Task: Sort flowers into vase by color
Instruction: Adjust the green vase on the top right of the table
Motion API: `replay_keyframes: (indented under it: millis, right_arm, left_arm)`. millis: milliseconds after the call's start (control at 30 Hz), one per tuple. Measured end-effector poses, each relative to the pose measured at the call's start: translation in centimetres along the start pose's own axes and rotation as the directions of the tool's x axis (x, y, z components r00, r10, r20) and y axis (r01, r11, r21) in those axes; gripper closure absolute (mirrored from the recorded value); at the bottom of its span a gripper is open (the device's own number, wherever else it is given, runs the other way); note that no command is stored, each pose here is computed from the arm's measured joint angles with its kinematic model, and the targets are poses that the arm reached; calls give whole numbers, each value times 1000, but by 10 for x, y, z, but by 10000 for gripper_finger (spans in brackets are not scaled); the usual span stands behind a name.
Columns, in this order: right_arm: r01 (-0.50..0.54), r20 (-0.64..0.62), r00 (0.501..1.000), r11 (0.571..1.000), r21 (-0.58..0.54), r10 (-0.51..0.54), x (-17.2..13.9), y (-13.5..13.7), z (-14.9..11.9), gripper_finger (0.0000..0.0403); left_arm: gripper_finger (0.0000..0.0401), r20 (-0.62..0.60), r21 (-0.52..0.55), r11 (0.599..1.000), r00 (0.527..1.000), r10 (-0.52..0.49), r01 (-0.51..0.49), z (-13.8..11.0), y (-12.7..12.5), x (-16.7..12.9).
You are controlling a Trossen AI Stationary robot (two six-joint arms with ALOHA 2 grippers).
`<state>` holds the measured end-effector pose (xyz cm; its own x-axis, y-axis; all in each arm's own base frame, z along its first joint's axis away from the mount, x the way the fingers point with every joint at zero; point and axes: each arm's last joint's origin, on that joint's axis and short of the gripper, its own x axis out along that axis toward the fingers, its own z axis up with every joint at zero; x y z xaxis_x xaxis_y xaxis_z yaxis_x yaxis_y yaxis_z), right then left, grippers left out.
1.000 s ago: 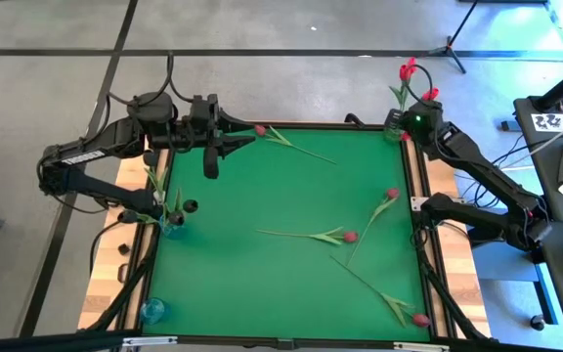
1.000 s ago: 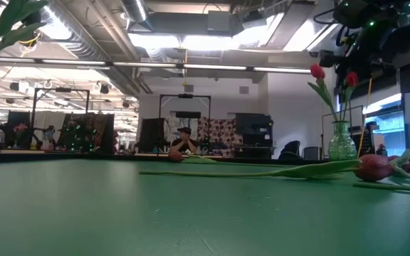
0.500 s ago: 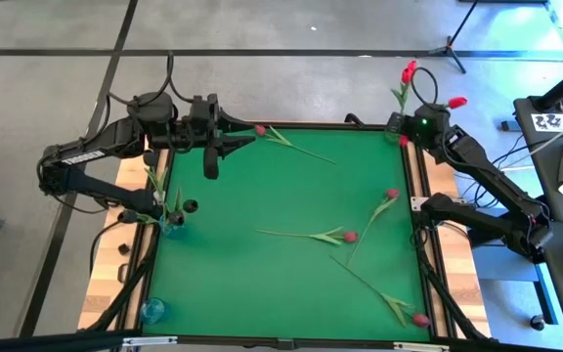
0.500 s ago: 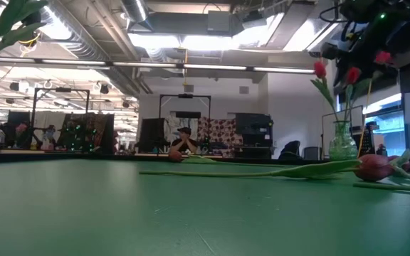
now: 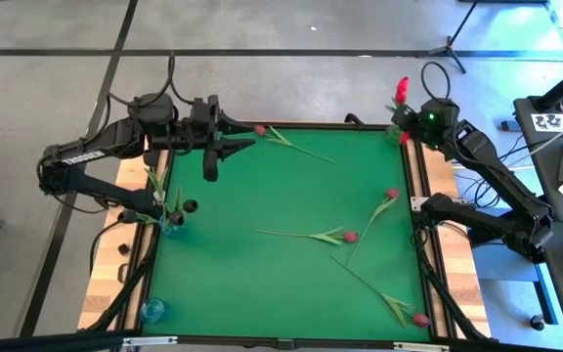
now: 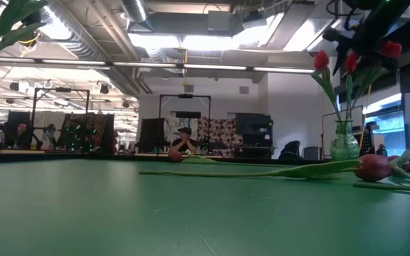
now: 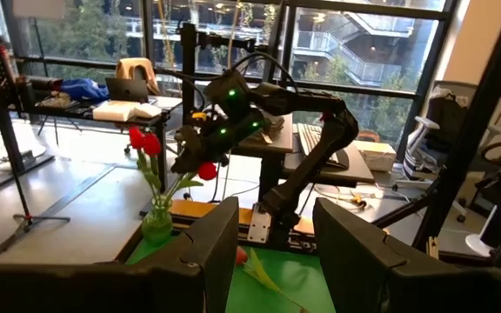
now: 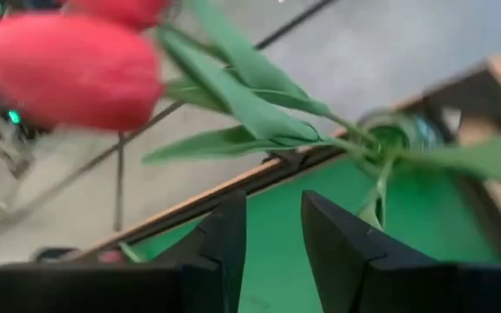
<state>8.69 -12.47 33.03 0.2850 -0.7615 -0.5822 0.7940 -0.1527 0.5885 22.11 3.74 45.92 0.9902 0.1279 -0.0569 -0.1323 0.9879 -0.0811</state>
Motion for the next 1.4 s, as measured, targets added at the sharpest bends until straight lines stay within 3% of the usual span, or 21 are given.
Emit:
replay_keyframes:
  millis: [200, 533, 833, 1100, 1400]
  right_arm:
    - [52, -54, 998, 972, 231, -41, 4, -3, -4, 290]
    - [40, 45, 997, 931, 363, -60, 8, -5, 10, 290]
    - [-11, -7, 1000, 967, 256, 13, 10, -4, 13, 290]
    - [-71, -159, 982, 976, 208, 106, 9, -2, 8, 290]
    - [38, -320, 947, 994, 103, -3, 7, -15, -4, 290]
  left_arm:
    - [254, -1, 35, 999, 1000, -16, 17, 0, -3, 0]
    - [255, -3, 40, 998, 999, -44, 44, 0, -5, 0]
    - [254, 5, 37, 999, 999, -34, 34, 2, -5, -5]
    - [254, 9, 36, 999, 1000, 4, -4, 2, -3, -5]
    - [254, 11, 38, 999, 1000, 19, -19, 2, -3, -5]
